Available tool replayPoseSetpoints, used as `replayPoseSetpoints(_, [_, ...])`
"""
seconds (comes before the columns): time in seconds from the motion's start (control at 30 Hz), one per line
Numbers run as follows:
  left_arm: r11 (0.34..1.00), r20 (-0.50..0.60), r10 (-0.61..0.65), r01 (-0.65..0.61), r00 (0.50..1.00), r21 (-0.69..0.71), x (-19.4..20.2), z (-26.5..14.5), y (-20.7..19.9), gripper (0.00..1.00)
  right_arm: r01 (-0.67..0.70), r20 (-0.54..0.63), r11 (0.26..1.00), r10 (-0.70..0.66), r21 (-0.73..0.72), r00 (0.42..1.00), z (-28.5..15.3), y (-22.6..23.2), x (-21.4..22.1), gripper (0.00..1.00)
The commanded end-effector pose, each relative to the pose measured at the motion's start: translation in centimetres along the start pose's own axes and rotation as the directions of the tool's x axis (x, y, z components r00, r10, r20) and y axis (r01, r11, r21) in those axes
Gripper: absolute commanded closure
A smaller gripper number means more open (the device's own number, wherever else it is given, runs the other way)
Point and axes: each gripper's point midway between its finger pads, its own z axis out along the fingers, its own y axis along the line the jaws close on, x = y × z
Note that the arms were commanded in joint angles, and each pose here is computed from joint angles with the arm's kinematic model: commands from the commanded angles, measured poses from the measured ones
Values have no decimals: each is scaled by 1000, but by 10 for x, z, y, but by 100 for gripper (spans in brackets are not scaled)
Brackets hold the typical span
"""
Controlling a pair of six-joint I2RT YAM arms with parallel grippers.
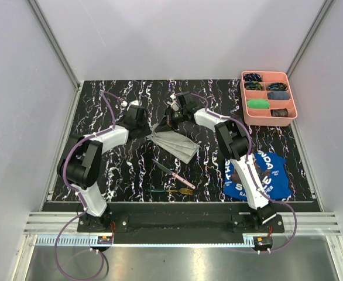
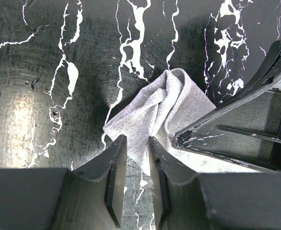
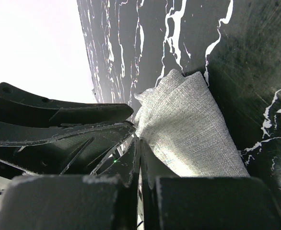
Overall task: Fold the napkin into a case and place the utensils inside
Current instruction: Grasp the top corner of the smaller rectangle folded napkin from the folded napkin.
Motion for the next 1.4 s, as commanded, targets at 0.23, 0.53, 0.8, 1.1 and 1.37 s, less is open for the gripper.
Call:
replayPoseSetpoints(0.23, [1000, 9, 12, -12, 1000, 10, -10, 16, -6, 88, 67, 11, 996, -67, -64, 998, -10, 40, -4, 100])
replayPoseSetpoints(0.53, [984, 149, 17, -43, 989, 170, -32, -9, -31, 100, 51, -5, 995, -51, -89, 999, -2, 55, 6, 100])
replayPoseSetpoints(0.8, [969, 211, -38, -16, 977, 248, -31, -20, -35, 100, -78, 38, 992, 82, -99, 996, -1, 49, 6, 100])
replayPoseSetpoints(1.1, [939, 207, -66, -9, 976, 344, -23, -20, -48, 100, -166, -31, 967, 163, -193, 986, 12, 45, 9, 100])
replayPoseSetpoints(1.37, [936, 136, -12, -37, 991, 350, -2, 2, -48, 100, -151, -127, 984, 139, -92, 982, 30, 15, 8, 100])
